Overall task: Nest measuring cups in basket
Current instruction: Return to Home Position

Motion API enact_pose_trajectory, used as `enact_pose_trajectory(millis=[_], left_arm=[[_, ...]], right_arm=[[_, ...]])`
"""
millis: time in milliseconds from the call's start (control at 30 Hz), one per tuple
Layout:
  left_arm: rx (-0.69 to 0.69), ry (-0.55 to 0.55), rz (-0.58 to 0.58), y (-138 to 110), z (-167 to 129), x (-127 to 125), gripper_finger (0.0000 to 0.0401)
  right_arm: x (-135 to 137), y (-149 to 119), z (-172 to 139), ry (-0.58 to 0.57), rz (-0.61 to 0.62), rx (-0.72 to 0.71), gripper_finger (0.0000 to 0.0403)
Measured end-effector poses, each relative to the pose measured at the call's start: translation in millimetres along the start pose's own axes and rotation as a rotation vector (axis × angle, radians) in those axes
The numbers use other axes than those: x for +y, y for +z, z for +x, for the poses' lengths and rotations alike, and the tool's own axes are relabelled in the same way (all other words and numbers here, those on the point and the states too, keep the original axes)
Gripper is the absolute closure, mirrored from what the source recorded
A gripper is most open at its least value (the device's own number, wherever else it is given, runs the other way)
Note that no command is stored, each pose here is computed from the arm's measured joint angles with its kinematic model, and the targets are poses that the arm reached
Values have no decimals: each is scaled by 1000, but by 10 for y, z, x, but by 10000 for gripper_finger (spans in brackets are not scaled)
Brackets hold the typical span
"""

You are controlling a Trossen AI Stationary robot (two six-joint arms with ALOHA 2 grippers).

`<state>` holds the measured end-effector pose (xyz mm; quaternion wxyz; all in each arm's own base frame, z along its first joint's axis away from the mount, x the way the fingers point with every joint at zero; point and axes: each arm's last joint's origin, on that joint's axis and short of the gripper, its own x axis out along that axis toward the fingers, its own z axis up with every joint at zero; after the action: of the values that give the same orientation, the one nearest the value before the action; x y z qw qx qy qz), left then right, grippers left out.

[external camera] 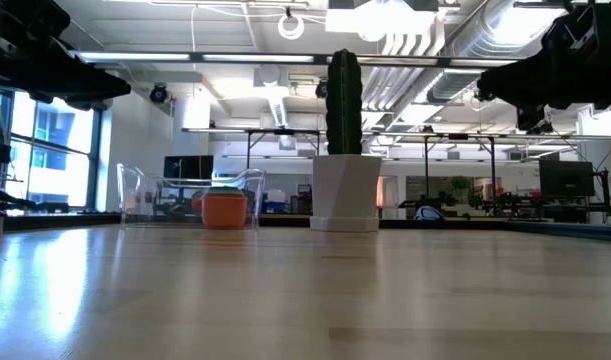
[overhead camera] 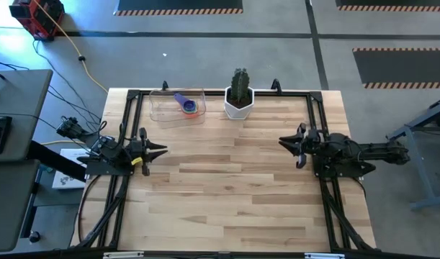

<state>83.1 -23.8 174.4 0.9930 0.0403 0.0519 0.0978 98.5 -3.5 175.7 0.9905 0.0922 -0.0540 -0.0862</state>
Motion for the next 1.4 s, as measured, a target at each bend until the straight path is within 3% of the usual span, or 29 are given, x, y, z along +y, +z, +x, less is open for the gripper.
enact_pose_trajectory(millis=[267,1400], left_arm=[[0,0,0,0,0,0,343],[0,0,0,0,0,0,343]], right_arm=[[-13,-69,-2,-13,-34,69,336],[-13,-73,-2,-12,-34,70,336]])
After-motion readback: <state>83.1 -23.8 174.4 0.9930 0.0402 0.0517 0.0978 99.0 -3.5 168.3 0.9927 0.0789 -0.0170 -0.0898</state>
